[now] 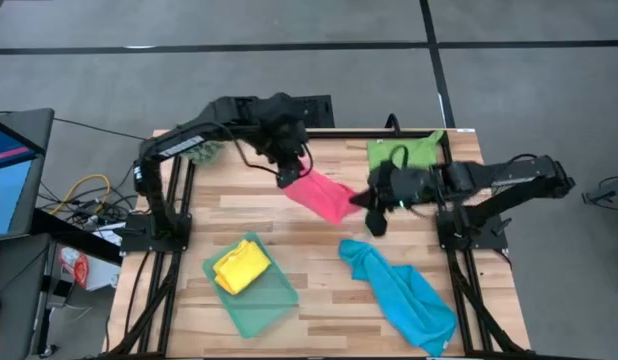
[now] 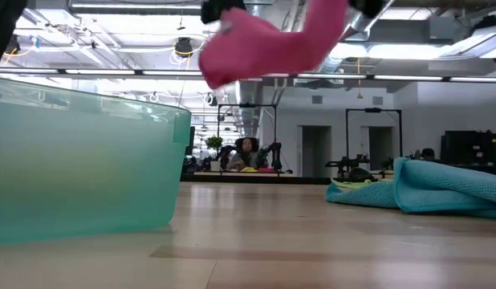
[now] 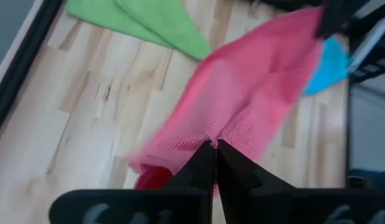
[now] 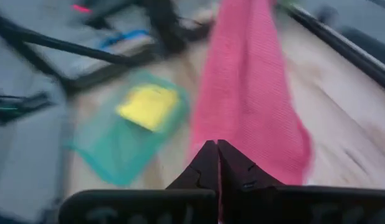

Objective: Fold microfiber towels
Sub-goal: Fold the pink towel

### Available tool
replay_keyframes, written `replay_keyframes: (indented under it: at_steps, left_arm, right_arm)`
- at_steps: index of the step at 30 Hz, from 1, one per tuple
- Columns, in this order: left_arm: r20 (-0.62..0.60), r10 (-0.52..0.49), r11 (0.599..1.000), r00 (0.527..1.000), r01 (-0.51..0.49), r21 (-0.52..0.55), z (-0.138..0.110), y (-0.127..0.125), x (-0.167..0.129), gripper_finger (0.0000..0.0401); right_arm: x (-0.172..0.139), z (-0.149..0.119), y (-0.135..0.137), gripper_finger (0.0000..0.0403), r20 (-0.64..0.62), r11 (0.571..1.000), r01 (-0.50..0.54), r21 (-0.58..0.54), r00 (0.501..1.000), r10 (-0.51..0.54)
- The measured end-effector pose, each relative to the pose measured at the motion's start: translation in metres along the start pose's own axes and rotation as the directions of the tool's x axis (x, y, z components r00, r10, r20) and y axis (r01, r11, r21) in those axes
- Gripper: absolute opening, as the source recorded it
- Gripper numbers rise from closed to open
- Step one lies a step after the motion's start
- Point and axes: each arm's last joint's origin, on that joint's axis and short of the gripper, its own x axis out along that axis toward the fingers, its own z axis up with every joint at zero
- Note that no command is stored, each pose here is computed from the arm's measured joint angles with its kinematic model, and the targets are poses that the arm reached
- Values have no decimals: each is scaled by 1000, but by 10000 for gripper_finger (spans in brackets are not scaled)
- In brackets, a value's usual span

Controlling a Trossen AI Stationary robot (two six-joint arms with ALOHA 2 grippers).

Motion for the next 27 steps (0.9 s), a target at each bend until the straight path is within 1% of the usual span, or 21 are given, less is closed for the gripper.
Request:
replay_keyframes:
  at_steps: [1,2,3,4,5,6,7,8,9,10,11,13,14,15,17,19,22,24,25,27]
  left_arm:
    - [12,-5,1000,1000,5,-12,-2,-1,-9,0]
    - [18,-5,1000,1000,6,-14,-5,-2,-17,0]
    - [13,-2,1000,1000,2,-9,-8,-2,-23,0]
    - [-13,5,1000,1000,-5,-3,-11,0,-25,0]
    - [-51,18,1000,999,-19,-6,-15,1,-24,0]
    - [-99,34,999,995,-36,-18,-18,4,-22,0]
    - [-155,55,998,986,-59,-20,-22,7,-15,0]
    - [-209,86,996,974,-90,-10,-26,11,-7,0]
    - [-248,124,992,961,-128,-3,-30,14,1,0]
    - [-274,160,986,948,-165,3,-33,18,10,0]
    - [-286,188,981,940,-194,8,-35,22,19,0]
    - [-264,199,979,944,-203,9,-36,28,35,0]
    - [-246,195,980,949,-200,7,-37,31,41,0]
    - [-226,187,982,956,-191,5,-38,32,44,0]
    - [-180,176,984,968,-179,1,-41,36,46,0]
    - [-141,202,979,969,-203,3,-46,40,46,0]
    - [-39,255,967,966,-254,33,-56,53,47,0]
    - [31,271,962,962,-272,1,-63,63,52,0]
    - [29,275,961,961,-275,-9,-69,68,58,1]
    - [-16,256,966,966,-257,-28,-83,79,71,9]
  right_arm:
    - [0,6,-3,11,18,998,-62,-26,998,63]
    - [0,10,-5,8,36,996,-81,-46,996,82]
    - [0,12,-9,6,43,997,-68,-47,997,70]
    - [1,13,-13,5,42,998,-52,-32,998,53]
    - [2,14,-18,6,33,997,-71,-29,997,71]
    - [3,16,-21,7,24,993,-111,-49,993,112]
    - [4,18,-25,9,24,990,-120,-73,992,122]
    - [7,19,-30,11,27,993,-89,-82,995,92]
    - [10,19,-36,11,22,997,-28,-73,999,29]
    - [13,17,-43,11,-9,998,17,-60,1000,-18]
    - [18,15,-49,10,-52,998,14,-56,999,-17]
    - [30,16,-55,5,-99,993,-92,-76,992,85]
    - [35,13,-59,5,-124,990,-111,-88,987,99]
    - [39,10,-64,5,-152,992,-93,-89,985,79]
    - [50,10,-76,9,-161,997,-42,-69,986,30]
    - [63,6,-89,13,-210,997,-58,-48,976,47]
    - [76,12,-104,10,-174,997,-52,-61,984,41]
    - [84,12,-117,5,-180,997,-50,-54,983,39]
    - [91,11,-122,5,-186,997,-59,-45,981,49]
    - [101,9,-134,7,-202,996,-80,-26,977,73]
